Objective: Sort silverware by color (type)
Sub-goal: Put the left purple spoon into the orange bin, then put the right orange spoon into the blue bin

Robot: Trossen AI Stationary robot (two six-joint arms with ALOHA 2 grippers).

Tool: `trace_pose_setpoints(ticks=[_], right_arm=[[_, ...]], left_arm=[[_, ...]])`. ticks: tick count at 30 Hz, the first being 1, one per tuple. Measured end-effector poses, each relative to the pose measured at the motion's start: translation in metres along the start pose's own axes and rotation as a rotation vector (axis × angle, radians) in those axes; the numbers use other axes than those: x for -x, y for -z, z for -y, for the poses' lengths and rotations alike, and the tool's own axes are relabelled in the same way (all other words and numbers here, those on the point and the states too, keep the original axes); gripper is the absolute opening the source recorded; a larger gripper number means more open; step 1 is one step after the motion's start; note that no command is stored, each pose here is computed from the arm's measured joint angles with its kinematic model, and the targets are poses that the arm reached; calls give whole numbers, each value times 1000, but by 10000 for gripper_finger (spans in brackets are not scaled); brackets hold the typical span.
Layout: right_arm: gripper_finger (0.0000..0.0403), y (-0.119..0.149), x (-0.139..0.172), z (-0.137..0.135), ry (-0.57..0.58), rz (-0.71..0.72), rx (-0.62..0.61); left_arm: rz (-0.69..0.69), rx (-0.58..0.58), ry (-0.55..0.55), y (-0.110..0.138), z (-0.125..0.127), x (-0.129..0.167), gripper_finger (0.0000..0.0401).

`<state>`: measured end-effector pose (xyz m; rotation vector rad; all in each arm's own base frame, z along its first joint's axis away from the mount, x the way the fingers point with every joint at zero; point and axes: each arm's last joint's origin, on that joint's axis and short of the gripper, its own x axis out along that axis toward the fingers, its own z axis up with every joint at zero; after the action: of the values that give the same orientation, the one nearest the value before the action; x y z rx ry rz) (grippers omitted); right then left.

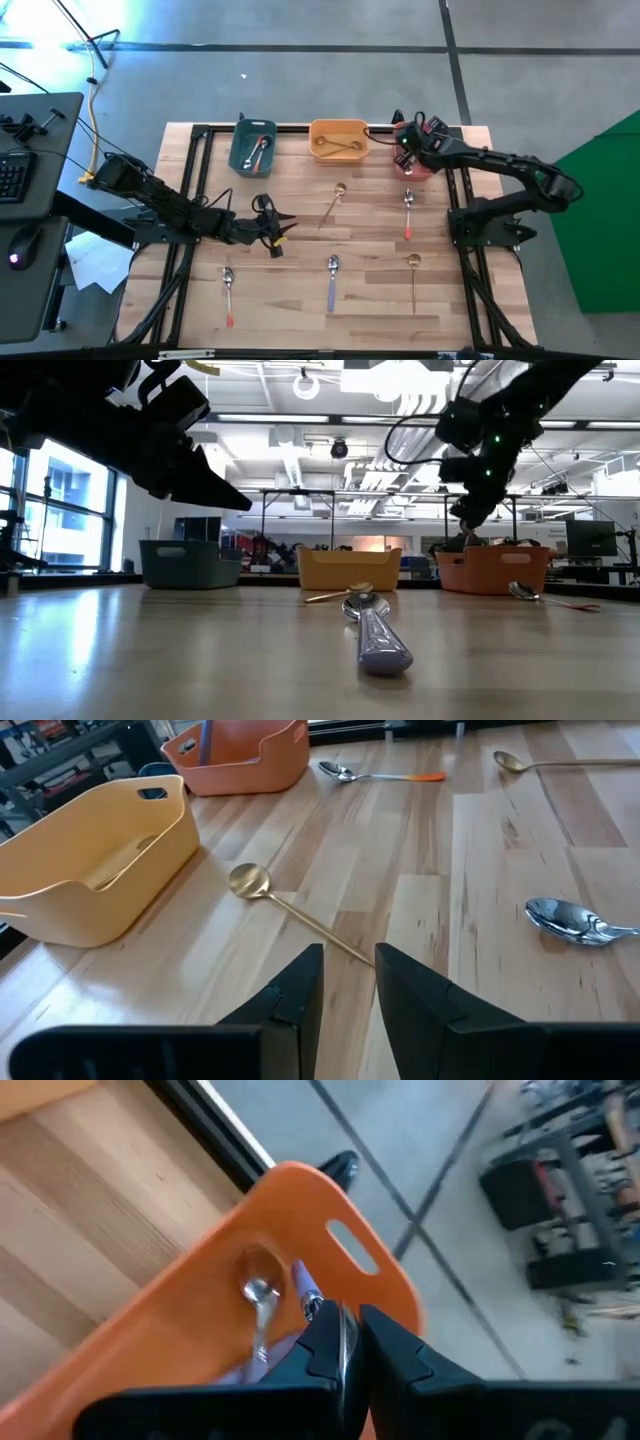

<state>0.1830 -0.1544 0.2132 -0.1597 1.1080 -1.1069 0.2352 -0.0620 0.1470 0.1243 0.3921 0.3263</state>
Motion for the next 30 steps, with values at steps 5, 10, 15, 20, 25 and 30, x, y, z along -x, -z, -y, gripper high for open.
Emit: trace_pose_setpoints(ticks=[5, 10, 15, 20, 25, 30], right_arm=[[9, 11, -17, 0, -71, 30, -57], [22, 20, -23, 1, -73, -3, -122], [72, 23, -24, 0, -86, -24, -132], [117, 24, -23, -1, -89, -34, -141], [125, 24, -19, -2, -89, -23, -116], [121, 15, 1, 6, -100, 20, -113]], left_arm=[[0, 0, 2, 0, 0, 0, 86], [-7, 6, 9, 1, 0, 0, 86], [-23, -4, 27, 2, 1, 0, 86], [-56, -24, 59, 6, 1, 0, 86], [-83, -18, 65, 9, 1, 0, 86], [-90, -5, 93, 9, 2, 0, 86]])
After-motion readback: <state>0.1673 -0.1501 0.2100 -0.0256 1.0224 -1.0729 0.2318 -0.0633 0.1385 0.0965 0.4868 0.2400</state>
